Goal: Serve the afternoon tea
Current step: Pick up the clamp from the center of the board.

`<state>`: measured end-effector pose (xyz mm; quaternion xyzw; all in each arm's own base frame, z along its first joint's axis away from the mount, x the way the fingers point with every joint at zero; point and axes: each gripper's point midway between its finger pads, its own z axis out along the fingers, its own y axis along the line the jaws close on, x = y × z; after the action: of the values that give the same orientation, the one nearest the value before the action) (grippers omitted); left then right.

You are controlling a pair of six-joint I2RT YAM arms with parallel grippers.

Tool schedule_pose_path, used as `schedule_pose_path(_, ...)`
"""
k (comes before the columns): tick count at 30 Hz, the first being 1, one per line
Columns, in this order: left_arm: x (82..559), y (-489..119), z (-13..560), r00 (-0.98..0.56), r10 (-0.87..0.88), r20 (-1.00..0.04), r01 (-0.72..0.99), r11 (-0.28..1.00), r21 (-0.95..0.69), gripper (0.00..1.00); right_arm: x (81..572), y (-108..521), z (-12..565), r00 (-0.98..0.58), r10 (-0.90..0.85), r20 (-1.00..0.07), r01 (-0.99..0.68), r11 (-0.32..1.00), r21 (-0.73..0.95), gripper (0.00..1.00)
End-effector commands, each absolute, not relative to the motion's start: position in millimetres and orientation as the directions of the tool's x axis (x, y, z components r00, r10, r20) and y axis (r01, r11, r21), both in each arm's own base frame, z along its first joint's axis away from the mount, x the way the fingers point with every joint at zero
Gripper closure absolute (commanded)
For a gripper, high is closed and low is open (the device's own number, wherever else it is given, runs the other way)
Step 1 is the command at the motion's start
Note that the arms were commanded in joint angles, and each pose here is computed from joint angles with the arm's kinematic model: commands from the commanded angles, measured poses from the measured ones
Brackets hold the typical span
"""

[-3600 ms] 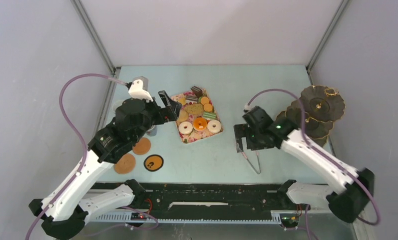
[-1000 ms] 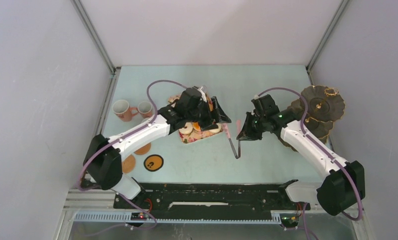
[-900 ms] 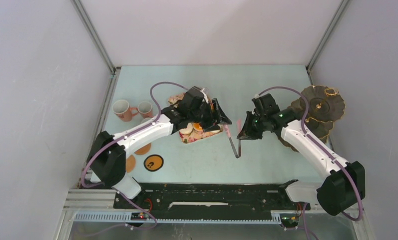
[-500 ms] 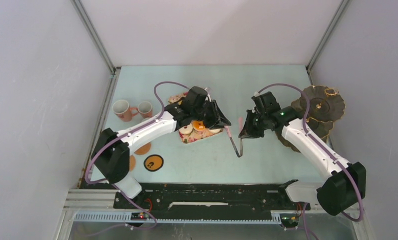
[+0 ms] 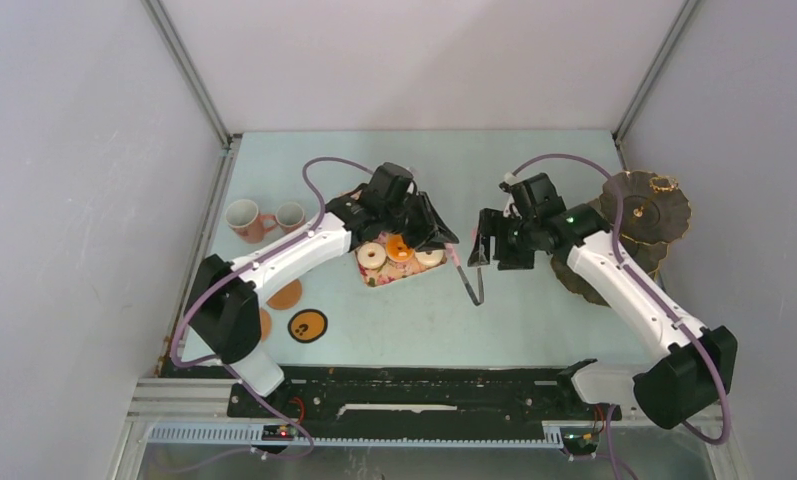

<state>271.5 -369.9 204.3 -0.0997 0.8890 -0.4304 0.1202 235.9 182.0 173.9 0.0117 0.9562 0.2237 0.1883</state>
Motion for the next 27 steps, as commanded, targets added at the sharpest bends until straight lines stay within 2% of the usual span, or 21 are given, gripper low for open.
schedule_pose_path(1,280.7,-369.8,208.2,-0.935,-0.344,-0.083,-0.140,0.574,-0.807,1.00,240.2,173.0,210.9,-0.864,0.037,-0.502,-0.195,0.895,0.402,0.09)
schedule_pose_path(2,282.1,-368.8,208.0,-0.932,-0.355,-0.073,-0.151,0.562,-0.813,1.00,239.4,172.2,215.5,-0.852,0.027,-0.522,-0.215,0.892,0.398,0.01)
schedule_pose_path(3,282.6,-366.2,206.0,-0.928,-0.366,-0.064,-0.165,0.560,-0.812,1.00,238.6,173.4,220.8,-0.839,0.019,-0.543,-0.239,0.885,0.400,0.00)
schedule_pose_path(6,280.3,-355.2,199.6,-0.920,-0.390,-0.049,-0.200,0.571,-0.796,1.00,233.7,176.4,239.4,-0.790,0.009,-0.613,-0.305,0.861,0.406,0.00)
schedule_pose_path(9,278.1,-351.4,205.2,-0.909,-0.415,-0.032,-0.218,0.541,-0.812,1.00,226.4,182.2,250.6,-0.698,-0.008,-0.716,-0.385,0.848,0.366,0.00)
schedule_pose_path(13,274.8,-349.6,210.9,-0.894,-0.448,0.017,-0.269,0.504,-0.821,1.00,215.6,204.2,254.9,-0.597,-0.029,-0.802,-0.479,0.815,0.327,0.00)
schedule_pose_path(20,268.0,-338.9,220.9,-0.843,-0.529,0.092,-0.345,0.404,-0.847,1.00,218.2,199.0,240.2,-0.613,0.020,-0.790,-0.364,0.880,0.305,0.00)
schedule_pose_path(27,265.2,-340.9,227.2,-0.817,-0.549,0.178,-0.401,0.318,-0.859,1.00,220.4,214.8,233.5,-0.645,0.084,-0.759,-0.330,0.866,0.376,0.00)
